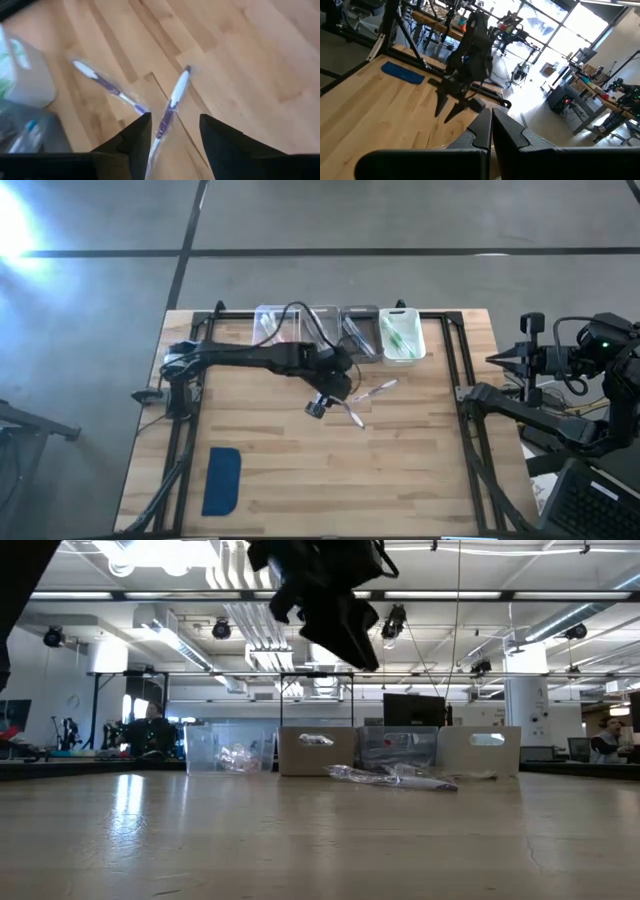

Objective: Pick & Place Toothbrushes
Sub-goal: Put the purple toothbrush into the gray bin

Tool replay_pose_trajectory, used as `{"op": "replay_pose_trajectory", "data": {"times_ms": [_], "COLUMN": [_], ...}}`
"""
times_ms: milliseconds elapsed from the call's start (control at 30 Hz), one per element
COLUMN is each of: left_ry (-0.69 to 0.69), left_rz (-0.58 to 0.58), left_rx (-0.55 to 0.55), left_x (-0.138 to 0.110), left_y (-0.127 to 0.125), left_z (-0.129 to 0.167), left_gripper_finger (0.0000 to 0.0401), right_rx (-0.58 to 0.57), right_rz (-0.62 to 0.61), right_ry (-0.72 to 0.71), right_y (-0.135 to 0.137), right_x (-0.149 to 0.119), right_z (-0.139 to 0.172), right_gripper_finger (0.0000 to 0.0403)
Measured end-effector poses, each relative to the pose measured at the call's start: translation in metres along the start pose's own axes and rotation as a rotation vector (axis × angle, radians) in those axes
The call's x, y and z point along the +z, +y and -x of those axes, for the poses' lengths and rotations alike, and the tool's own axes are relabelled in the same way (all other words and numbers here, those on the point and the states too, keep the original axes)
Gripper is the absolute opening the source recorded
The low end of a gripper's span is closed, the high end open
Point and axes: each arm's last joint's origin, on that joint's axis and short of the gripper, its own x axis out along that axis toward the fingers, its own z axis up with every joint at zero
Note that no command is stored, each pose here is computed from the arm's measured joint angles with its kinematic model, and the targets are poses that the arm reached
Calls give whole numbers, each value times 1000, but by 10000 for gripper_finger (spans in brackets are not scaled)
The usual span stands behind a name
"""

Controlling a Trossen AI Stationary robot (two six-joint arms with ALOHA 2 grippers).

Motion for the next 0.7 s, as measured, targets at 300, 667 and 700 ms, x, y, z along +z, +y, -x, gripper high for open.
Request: {"op": "replay_pose_trajectory", "data": {"times_ms": [300,667,700], "left_ry": [24,65,68], "left_rz": [-49,-178,-181], "left_rx": [-22,-90,-93], "left_x": [-5,-7,-8], "left_y": [3,-10,-11], "left_z": [-46,-100,-104], "left_gripper_finger": [172,172,172], "right_rx": [0,-1,0], "right_rz": [0,0,0], "right_ry": [0,0,0], "right_y": [0,0,0], "right_x": [0,0,0], "right_z": [0,0,0], "right_gripper_finger": [8,8,8]}}
